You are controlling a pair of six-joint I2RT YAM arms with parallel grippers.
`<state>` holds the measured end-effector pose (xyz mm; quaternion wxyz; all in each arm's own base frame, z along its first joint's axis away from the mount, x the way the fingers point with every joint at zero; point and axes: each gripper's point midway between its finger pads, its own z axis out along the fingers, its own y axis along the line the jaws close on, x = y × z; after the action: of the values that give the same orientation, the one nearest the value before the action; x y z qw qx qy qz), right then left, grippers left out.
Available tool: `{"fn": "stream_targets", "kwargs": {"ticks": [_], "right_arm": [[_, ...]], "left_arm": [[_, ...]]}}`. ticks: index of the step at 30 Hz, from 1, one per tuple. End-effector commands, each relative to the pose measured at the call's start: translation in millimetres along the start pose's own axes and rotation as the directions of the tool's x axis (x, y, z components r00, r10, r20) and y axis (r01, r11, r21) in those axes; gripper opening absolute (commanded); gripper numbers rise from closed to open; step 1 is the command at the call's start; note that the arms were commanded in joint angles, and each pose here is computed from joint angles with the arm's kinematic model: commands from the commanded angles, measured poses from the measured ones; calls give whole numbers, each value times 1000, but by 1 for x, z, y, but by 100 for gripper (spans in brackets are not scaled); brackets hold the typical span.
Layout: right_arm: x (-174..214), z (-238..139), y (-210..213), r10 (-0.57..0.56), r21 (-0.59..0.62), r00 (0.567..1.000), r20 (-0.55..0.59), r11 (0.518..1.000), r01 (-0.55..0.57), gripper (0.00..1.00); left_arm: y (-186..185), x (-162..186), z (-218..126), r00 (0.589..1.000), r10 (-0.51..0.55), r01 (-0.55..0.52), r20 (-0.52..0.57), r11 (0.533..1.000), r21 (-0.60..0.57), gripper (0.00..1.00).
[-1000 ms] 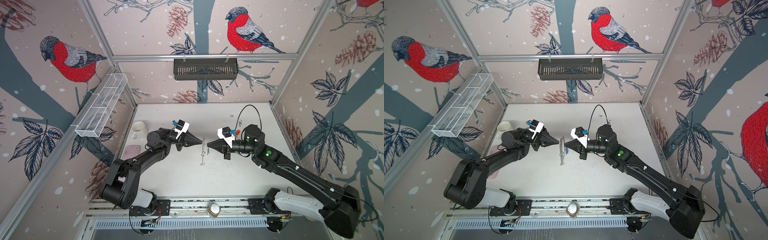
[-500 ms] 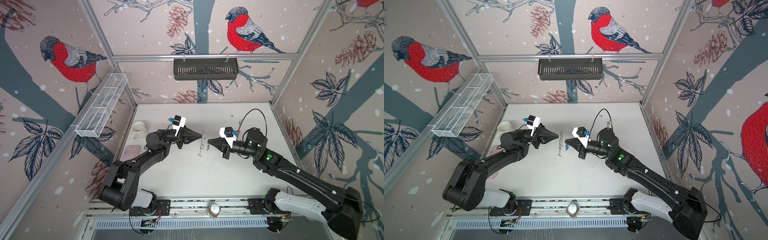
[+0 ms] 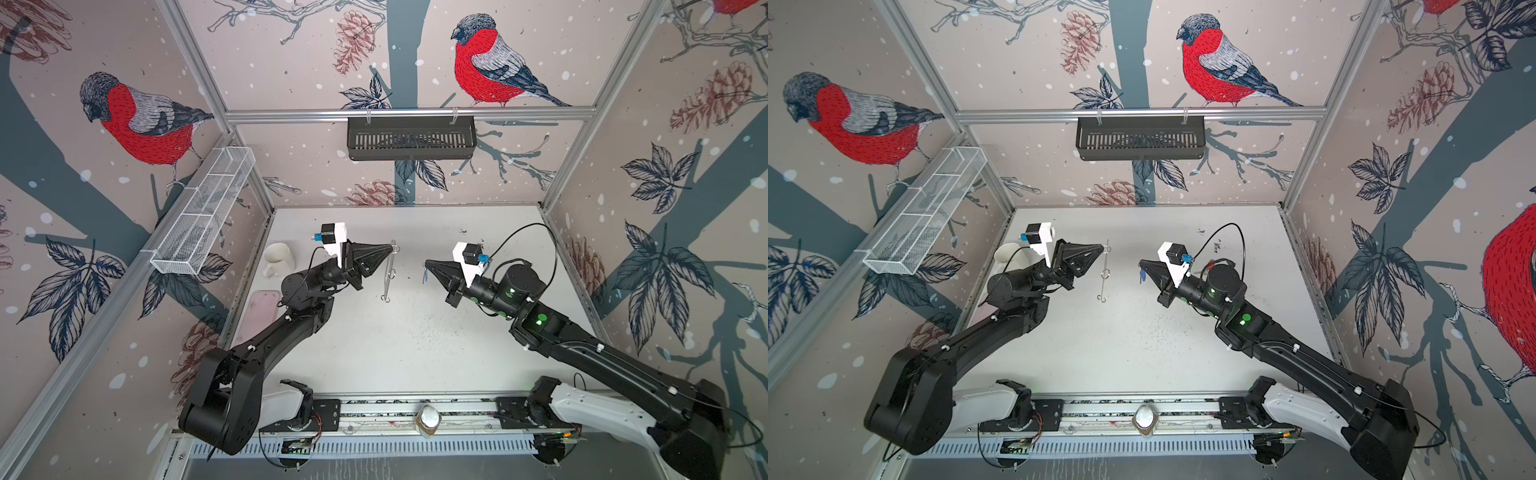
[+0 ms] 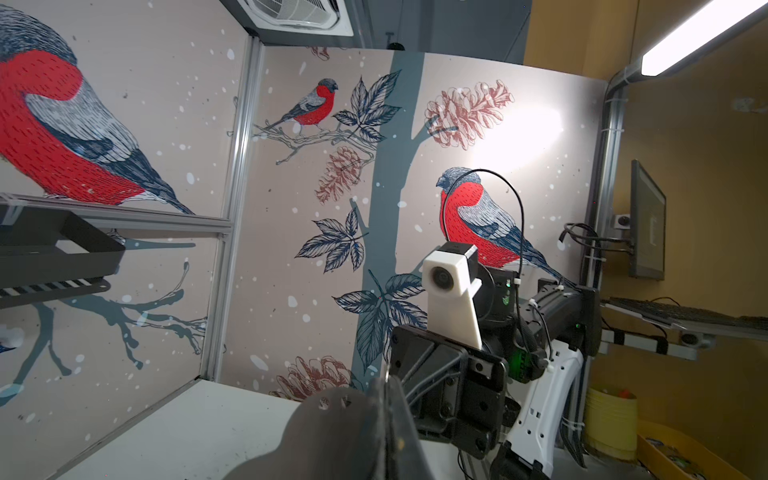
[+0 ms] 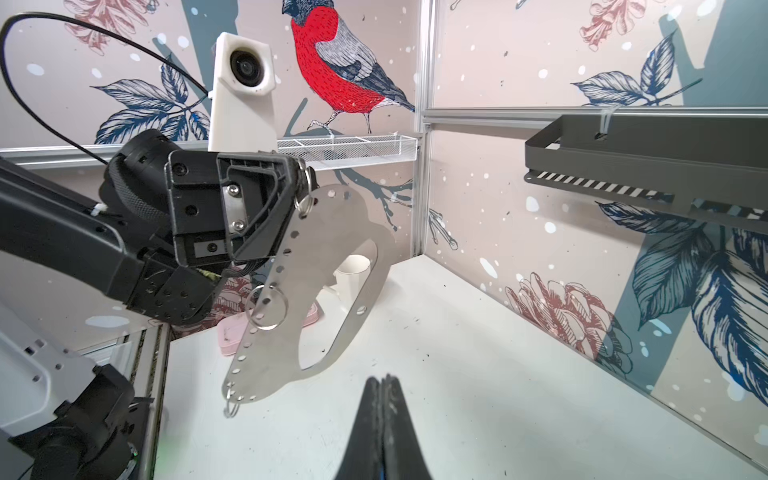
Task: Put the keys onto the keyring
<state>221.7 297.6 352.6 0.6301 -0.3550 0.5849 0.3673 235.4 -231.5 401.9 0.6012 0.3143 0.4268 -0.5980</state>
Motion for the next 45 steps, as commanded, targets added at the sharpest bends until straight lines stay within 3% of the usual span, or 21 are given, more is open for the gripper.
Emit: {"fn": "stream_targets", "kwargs": {"ticks": [1,6,21,45], "right_arm": [[-25,3,-7,-15,38,997,81,999,12,0],[-38,8,-8,-39,39,993,109,999,35,0],[-58,25,-1,-62,-30,979,195,997,69,0],[-67,32,22,-40,-146,969,242,986,77,0]], "left_arm": [[12,-7,2,998,-54,56,35,997,-58,0],[14,-11,3,990,-128,131,57,990,-56,0],[1,-11,6,974,-217,218,70,976,-4,0],[-16,-9,9,968,-242,235,60,967,99,0]]}}
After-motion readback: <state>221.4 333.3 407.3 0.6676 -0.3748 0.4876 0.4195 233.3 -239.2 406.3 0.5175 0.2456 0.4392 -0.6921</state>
